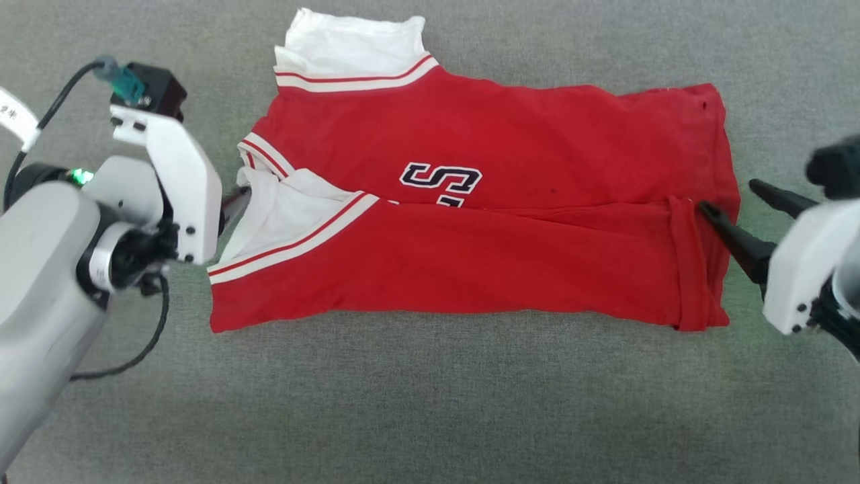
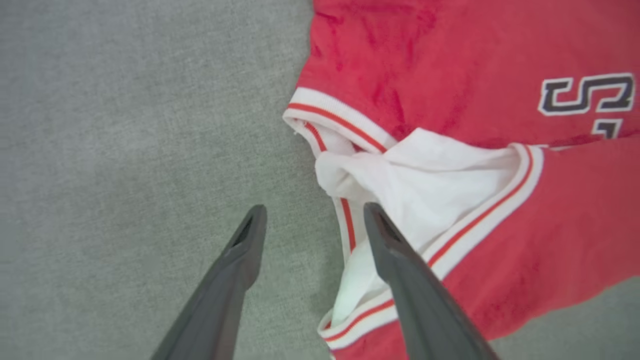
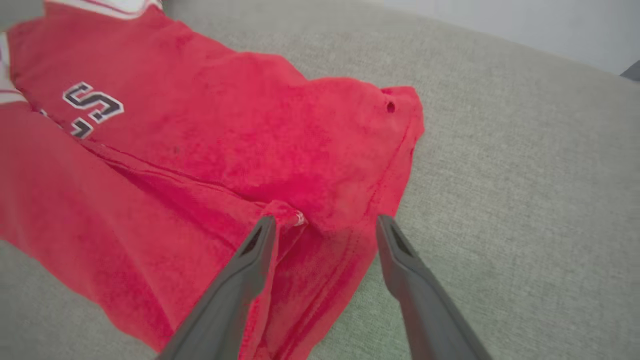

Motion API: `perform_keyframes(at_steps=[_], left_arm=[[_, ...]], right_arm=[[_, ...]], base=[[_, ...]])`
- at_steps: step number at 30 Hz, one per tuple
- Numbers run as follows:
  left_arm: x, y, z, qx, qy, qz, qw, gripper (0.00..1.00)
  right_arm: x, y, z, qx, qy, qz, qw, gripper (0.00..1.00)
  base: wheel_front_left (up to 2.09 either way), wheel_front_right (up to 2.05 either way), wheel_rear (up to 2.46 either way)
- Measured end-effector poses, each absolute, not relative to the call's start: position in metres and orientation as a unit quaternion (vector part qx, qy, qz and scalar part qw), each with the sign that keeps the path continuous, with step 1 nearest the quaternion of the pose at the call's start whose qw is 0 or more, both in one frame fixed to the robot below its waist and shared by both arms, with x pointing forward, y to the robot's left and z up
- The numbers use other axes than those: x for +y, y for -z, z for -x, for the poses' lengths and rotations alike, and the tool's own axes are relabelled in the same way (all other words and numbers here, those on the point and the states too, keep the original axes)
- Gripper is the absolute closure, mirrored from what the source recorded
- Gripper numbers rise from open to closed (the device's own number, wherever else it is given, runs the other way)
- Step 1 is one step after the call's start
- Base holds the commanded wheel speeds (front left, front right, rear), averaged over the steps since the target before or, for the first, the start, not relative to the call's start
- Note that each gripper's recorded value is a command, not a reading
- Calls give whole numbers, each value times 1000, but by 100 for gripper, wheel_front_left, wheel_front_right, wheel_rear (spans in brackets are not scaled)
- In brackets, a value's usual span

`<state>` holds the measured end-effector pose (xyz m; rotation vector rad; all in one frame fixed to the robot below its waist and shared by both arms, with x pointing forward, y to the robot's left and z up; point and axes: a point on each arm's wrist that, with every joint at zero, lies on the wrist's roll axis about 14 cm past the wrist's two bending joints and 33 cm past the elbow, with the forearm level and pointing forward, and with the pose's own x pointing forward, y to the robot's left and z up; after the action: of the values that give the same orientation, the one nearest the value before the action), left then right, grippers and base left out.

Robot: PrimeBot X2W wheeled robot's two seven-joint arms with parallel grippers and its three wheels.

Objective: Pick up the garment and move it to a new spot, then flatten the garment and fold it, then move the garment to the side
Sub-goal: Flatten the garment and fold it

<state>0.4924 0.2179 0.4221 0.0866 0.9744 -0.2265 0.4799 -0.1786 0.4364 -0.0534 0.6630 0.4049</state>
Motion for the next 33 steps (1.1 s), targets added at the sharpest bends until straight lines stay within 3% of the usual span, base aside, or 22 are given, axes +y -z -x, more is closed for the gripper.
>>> perform_keyframes(at_steps=[9, 16, 21, 29, 30, 33], left_arm=[[210, -423, -438, 501, 105, -37, 858, 0], [208, -409, -407, 536, 96, -21, 839, 0], [217, -395, -408, 544, 76, -22, 835, 0], [221, -369, -409, 574, 63, 0, 817, 0], [219, -365, -407, 584, 67, 5, 809, 100], [213, -361, -408, 588, 77, 14, 805, 100]], right_arm=[[-193, -483, -477, 181, -124, -11, 976, 0], [-203, -493, -462, 129, -66, -44, 988, 0], [-211, -482, -447, 138, -32, -60, 988, 0], [-200, -443, -417, 232, -38, -80, 969, 0], [-197, -431, -409, 268, -45, -80, 959, 0], [-193, -415, -397, 324, -53, -91, 940, 0]], base=[[0, 0, 0], [0, 0, 0], [0, 0, 0], [0, 0, 0], [0, 0, 0], [0, 0, 0]])
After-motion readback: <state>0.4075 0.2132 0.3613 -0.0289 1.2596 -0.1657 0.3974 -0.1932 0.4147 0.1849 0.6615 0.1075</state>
